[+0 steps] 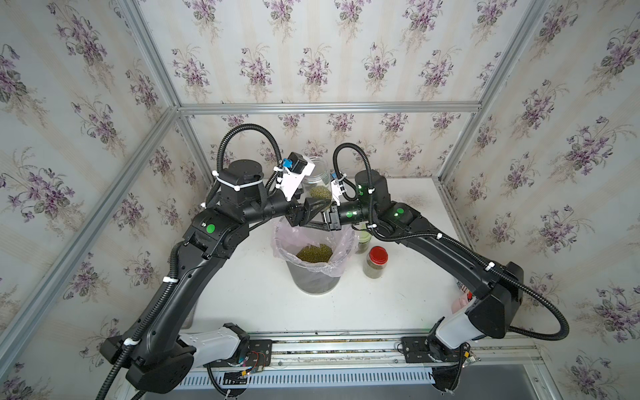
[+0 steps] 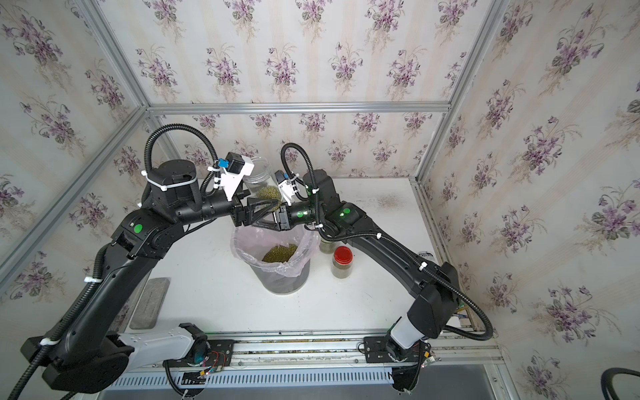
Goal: Empty moldy mung beans from jars
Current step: Pour the moldy mung beans from the jar into the trash bin.
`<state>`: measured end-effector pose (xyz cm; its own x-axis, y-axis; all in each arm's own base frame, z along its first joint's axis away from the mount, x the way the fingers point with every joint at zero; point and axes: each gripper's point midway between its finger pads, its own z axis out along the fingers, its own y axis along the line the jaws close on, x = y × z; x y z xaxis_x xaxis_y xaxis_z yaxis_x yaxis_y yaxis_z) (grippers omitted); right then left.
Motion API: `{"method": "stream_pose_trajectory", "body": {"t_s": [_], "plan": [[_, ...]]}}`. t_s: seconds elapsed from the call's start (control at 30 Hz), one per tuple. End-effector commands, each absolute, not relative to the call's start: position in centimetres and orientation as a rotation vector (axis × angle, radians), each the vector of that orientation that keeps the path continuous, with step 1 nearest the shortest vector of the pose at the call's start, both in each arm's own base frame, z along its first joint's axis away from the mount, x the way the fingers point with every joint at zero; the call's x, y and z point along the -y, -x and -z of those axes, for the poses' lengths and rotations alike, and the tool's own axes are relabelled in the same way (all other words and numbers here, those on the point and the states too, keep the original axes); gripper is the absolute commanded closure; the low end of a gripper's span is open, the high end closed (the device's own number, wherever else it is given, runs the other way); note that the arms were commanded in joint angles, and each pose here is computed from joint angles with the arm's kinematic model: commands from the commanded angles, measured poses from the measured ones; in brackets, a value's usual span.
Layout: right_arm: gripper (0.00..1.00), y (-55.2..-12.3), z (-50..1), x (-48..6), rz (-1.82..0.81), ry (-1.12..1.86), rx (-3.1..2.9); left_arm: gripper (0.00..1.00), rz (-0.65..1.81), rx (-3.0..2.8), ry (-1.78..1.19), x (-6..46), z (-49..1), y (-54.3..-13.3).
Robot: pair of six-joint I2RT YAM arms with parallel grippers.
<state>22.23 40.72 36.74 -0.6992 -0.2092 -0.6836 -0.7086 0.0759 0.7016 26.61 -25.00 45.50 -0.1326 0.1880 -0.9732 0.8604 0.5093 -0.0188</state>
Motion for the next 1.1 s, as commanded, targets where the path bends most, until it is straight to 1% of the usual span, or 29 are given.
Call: {"method": "stream_pose_trajectory", "body": {"t_s": [0.0,0.17,0.2,0.3,0.7,0.77,0.9,1.0,1.07], "plan": [[0.61,-20.5,-37.1,-41.6,-1.679,1.012,-1.900,0.39,0.868,-1.523,-0.990,26.8,-46.9,-25.3],[0.61,-20.3,-37.3,-41.7,-1.694,1.022,-1.891,0.44,0.872,-1.518,-0.993,26.8,-47.0,-25.2],[0.61,-20.2,-37.4,-41.7,-1.699,1.027,-1.888,0.49,0.875,-1.517,-0.995,26.9,-46.9,-25.2],[0.61,-20.1,-37.5,-41.7,-1.707,1.027,-1.886,0.55,0.872,-1.505,-0.999,26.8,-47.2,-25.0],[0.61,-18.6,-37.0,-42.8,-1.727,1.093,-1.891,0.56,0.880,-1.470,-0.987,26.9,-48.2,-25.0],[0.61,-18.6,-36.9,-42.8,-1.724,1.096,-1.895,0.61,0.880,-1.460,-0.990,26.9,-48.4,-24.9],[0.58,-19.2,-36.3,-42.4,-1.650,1.064,-1.933,0.68,0.875,-1.452,-0.989,26.8,-48.6,-24.9],[0.54,-20.4,-35.6,-41.7,-1.558,1.012,-1.982,0.72,0.866,-1.445,-0.990,26.6,-48.7,-24.7],[0.53,-21.7,-34.9,-40.8,-1.484,0.955,-2.025,0.73,0.857,-1.441,-0.988,26.5,-48.8,-24.7]]}}
